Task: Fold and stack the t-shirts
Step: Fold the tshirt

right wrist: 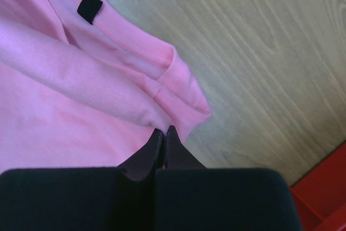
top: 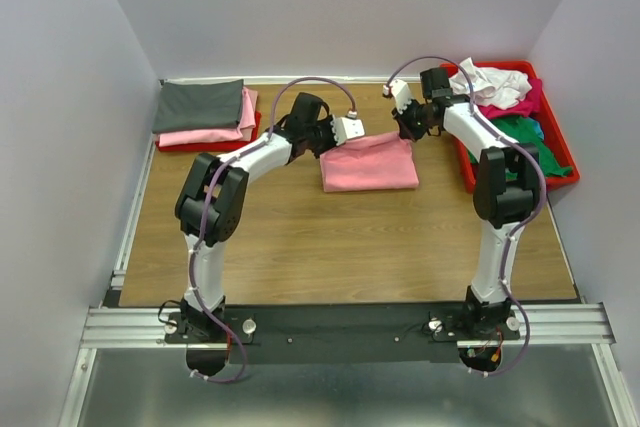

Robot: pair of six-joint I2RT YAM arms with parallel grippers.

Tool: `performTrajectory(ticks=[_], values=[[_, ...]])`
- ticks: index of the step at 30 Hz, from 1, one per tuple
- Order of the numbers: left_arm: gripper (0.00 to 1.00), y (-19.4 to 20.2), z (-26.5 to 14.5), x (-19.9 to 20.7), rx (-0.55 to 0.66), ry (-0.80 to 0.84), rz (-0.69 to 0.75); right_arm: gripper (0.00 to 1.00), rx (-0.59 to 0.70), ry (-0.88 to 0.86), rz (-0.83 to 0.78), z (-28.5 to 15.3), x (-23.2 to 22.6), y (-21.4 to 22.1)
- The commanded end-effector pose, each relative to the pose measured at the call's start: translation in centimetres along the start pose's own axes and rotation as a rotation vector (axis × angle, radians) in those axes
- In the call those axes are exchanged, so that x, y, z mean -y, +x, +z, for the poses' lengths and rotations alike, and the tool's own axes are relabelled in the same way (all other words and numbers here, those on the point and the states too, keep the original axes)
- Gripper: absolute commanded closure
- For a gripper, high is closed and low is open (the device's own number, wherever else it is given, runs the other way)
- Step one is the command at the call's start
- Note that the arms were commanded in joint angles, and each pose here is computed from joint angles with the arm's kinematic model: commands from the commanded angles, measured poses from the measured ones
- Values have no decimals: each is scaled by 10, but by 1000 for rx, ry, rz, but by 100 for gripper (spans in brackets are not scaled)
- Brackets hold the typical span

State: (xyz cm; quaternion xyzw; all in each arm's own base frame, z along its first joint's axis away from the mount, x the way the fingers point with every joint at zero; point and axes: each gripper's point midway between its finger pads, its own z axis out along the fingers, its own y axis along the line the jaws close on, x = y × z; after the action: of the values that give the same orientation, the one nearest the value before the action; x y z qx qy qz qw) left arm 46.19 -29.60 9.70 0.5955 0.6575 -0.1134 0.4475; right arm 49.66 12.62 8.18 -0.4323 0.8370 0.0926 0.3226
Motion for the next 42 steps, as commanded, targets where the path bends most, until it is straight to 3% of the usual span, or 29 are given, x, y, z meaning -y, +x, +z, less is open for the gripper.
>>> performTrajectory(ticks=[1,14,24,35,42], values=[[100,-6,4,-28,15,-74,-3,100,20,97,28,3,22,-12],[100,-2,-19,-51,-15,-257,-80,100,66,71,68,14,21,-22],[100,20,-14,-47,-88,-265,-117,100,82,86,103,22,30,-29],[100,12,-31,-69,-59,-415,-153,100,126,118,163,21,38,-41],[100,24,-18,-61,-92,-371,-158,100,129,126,179,29,42,-41]])
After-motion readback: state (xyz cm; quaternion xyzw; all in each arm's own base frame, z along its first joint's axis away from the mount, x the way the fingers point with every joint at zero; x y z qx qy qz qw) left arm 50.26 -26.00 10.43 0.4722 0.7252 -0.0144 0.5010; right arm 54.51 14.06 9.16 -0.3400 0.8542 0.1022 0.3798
